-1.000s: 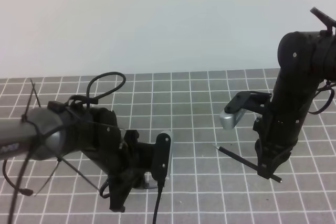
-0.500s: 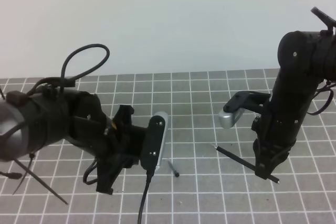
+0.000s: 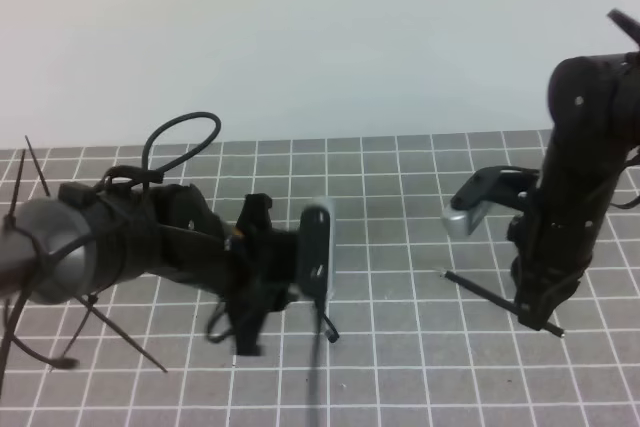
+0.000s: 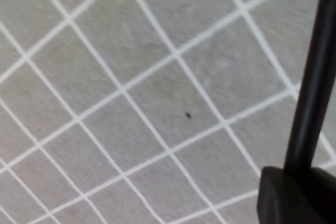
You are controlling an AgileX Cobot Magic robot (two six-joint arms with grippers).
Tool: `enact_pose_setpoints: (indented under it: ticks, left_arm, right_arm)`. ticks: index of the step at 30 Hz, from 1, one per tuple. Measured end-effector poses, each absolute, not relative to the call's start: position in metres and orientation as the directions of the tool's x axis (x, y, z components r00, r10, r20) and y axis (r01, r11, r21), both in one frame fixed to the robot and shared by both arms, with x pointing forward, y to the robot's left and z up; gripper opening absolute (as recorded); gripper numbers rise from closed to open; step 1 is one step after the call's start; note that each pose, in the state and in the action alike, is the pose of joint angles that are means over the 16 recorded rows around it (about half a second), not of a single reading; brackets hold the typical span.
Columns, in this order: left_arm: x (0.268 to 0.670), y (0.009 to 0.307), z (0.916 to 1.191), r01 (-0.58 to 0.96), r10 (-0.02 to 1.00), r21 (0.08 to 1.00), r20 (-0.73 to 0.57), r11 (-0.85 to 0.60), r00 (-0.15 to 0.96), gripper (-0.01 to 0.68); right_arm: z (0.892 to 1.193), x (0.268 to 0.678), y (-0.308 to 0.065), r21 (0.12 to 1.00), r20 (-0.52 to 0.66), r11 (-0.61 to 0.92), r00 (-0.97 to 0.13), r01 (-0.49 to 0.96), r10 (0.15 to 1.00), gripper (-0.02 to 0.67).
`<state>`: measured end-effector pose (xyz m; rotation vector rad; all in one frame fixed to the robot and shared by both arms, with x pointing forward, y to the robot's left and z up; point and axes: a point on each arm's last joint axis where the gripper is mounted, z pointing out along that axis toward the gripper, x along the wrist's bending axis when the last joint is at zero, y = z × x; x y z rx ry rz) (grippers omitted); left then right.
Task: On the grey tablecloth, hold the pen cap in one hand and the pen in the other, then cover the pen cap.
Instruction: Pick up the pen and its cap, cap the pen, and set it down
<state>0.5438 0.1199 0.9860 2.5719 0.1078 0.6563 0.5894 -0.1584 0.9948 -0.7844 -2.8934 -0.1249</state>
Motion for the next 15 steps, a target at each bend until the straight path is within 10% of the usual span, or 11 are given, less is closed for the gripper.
enact_pose_setpoints:
  ticks: [7, 15]
  left_arm:
    - [0.555, 0.111, 1.005, 0.471, 0.666, 0.663, 0.055, -0.582, 0.744, 0.201]
    - [0.561, 0.107, 1.015, 0.847, 0.884, 0.507, -0.309, -0.159, 0.351, 0.252]
  right_arm:
    - [0.995, 0.594, -0.170, 0.044, 0.164, 0.829, -0.822, 0.558, 0.545, -0.004]
    - [0.995, 0.595, -0.173, 0.056, 0.183, 0.806, -0.800, 0.589, 0.571, -0.004]
